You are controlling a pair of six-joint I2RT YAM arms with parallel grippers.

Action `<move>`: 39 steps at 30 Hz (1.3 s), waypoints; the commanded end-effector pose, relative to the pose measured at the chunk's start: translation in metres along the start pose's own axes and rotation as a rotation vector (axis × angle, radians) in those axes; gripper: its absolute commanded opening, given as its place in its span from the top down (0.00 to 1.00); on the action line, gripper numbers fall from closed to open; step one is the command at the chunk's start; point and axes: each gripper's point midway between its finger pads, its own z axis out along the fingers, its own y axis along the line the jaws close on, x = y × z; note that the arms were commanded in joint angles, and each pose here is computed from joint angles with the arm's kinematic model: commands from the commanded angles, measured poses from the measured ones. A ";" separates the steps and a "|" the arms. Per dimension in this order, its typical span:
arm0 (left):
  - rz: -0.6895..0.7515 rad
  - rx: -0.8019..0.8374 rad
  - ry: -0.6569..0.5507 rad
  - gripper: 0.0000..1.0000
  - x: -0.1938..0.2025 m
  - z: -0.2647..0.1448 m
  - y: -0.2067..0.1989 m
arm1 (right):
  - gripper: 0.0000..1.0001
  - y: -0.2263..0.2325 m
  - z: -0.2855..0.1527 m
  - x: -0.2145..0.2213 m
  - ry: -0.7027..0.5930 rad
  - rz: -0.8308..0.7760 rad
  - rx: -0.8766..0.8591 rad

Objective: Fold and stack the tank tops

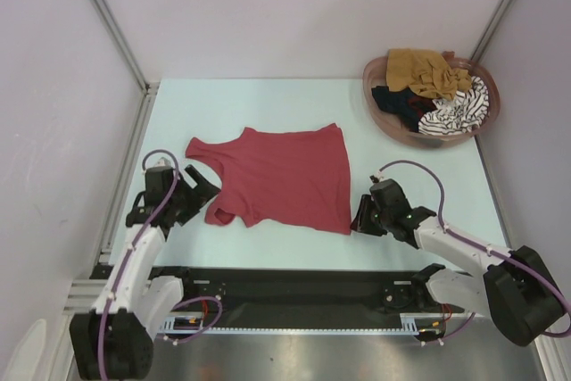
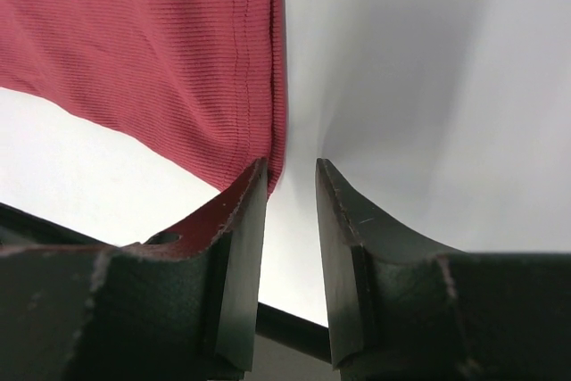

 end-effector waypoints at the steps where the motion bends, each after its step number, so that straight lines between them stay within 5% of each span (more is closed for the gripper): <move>1: -0.083 0.208 0.019 0.04 0.012 -0.024 -0.034 | 0.67 0.019 -0.001 -0.018 -0.044 -0.019 -0.056; 12: -0.116 0.109 0.073 0.04 0.029 -0.015 -0.011 | 0.63 0.078 -0.022 -0.036 -0.118 -0.202 -0.087; 19: -0.197 0.218 0.153 0.06 0.047 -0.018 -0.029 | 0.64 0.088 -0.009 -0.031 -0.092 -0.199 -0.114; 33: -0.289 0.293 0.059 0.08 0.046 -0.027 -0.054 | 0.64 0.087 -0.005 -0.026 -0.078 -0.194 -0.120; 39: -0.272 0.183 -0.069 0.08 0.039 -0.023 -0.047 | 0.64 0.086 -0.007 -0.026 -0.083 -0.194 -0.113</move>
